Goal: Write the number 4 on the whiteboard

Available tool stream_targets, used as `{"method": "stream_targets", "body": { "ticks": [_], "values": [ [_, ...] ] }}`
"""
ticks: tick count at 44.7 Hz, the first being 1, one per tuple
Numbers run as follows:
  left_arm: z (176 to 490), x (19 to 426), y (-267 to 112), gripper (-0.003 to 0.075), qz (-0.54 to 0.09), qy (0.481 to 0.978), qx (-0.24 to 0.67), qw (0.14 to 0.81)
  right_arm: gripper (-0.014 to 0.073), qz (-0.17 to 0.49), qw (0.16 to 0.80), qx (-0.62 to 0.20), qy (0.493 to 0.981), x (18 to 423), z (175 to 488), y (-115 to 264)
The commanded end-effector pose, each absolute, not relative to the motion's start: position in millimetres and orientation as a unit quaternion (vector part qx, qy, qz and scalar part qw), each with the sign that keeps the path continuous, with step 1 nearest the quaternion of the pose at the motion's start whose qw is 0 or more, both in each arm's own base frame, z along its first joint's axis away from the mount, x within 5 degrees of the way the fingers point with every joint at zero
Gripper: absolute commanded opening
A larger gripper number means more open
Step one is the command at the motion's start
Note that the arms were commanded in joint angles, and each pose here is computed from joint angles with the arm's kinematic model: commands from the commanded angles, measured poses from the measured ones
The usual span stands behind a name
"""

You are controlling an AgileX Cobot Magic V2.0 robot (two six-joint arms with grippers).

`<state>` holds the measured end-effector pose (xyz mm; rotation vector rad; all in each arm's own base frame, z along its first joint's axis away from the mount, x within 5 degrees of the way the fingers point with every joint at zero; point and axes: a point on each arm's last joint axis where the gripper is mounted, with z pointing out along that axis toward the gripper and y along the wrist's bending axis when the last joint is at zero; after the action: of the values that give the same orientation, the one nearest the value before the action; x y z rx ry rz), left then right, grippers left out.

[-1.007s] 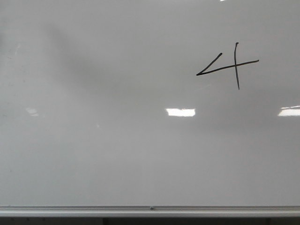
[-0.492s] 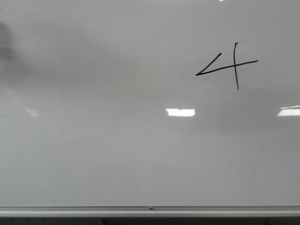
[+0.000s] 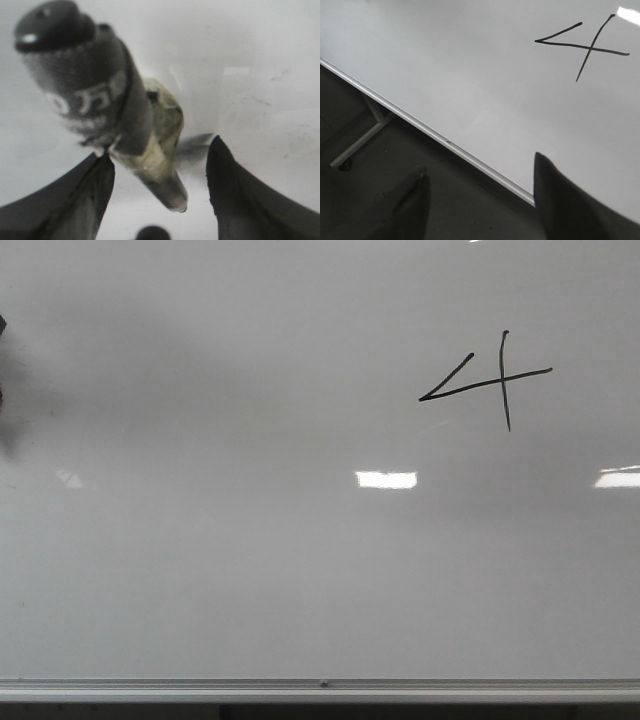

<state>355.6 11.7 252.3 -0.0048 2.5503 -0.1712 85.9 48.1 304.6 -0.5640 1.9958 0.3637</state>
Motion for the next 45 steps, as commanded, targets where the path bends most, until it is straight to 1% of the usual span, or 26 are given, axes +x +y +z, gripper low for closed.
{"method": "stream_targets", "body": {
  "ticks": [1, 6, 13, 19, 21, 23, 24, 29, 30, 32, 33, 38, 41, 45],
  "values": [
    [287, 351, 12, 0.0415, -0.053, 0.933, 0.011, 0.357, 0.0474, 0.153, 0.535, -0.211, 0.804, 89, 319, 47],
    [297, 333, 12, 0.0414, -0.042, 0.925, 0.016, 0.377, 0.0474, 0.152, 0.539, -0.209, 0.802, 90, 320, 47],
    [315, 296, 11, 0.0409, -0.019, 0.905, 0.028, 0.424, 0.0474, 0.152, 0.541, -0.208, 0.801, 90, 320, 47],
    [330, 262, 9, 0.0409, -0.014, 0.883, 0.026, 0.469, 0.047, 0.152, 0.54, -0.208, 0.801, 90, 320, 47],
    [333, 250, 9, 0.0408, -0.011, 0.875, 0.025, 0.483, 0.0442, 0.152, 0.541, -0.208, 0.801, 90, 320, 47],
    [335, 239, 8, 0.04, -0.009, 0.868, 0.024, 0.495, 0.0373, 0.152, 0.542, -0.207, 0.8, 90, 320, 47],
    [337, 232, 7, 0.0386, -0.008, 0.864, 0.025, 0.503, 0.0334, 0.151, 0.543, -0.207, 0.8, 90, 320, 47],
    [340, 205, 2, 0.0285, -0.009, 0.848, 0.034, 0.528, 0.0067, 0.151, 0.543, -0.207, 0.8, 90, 320, 47],
    [339, 200, 0, 0.0251, -0.01, 0.846, 0.037, 0.531, 0.0038, 0.151, 0.544, -0.206, 0.799, 90, 320, 47],
    [340, 190, -1, 0.02, -0.01, 0.838, 0.039, 0.545, -0.0052, 0.15, 0.548, -0.204, 0.797, 91, 321, 46],
    [339, 186, -2, 0.0175, -0.01, 0.834, 0.041, 0.55, -0.0076, 0.149, 0.552, -0.202, 0.795, 91, 322, 46],
    [334, 168, -5, 0.0041, -0.009, 0.816, 0.046, 0.577, -0.0065, 0.142, 0.578, -0.188, 0.781, 94, 327, 44],
    [331, 159, -7, -0.002, -0.009, 0.805, 0.047, 0.592, -0.0065, 0.146, 0.597, -0.162, 0.772, 97, 331, 42],
    [330, 148, -7, -0.002, -0.008, 0.786, 0.048, 0.616, -0.0059, 0.16, 0.62, -0.109, 0.76, 100, 337, 38]
  ]
}}
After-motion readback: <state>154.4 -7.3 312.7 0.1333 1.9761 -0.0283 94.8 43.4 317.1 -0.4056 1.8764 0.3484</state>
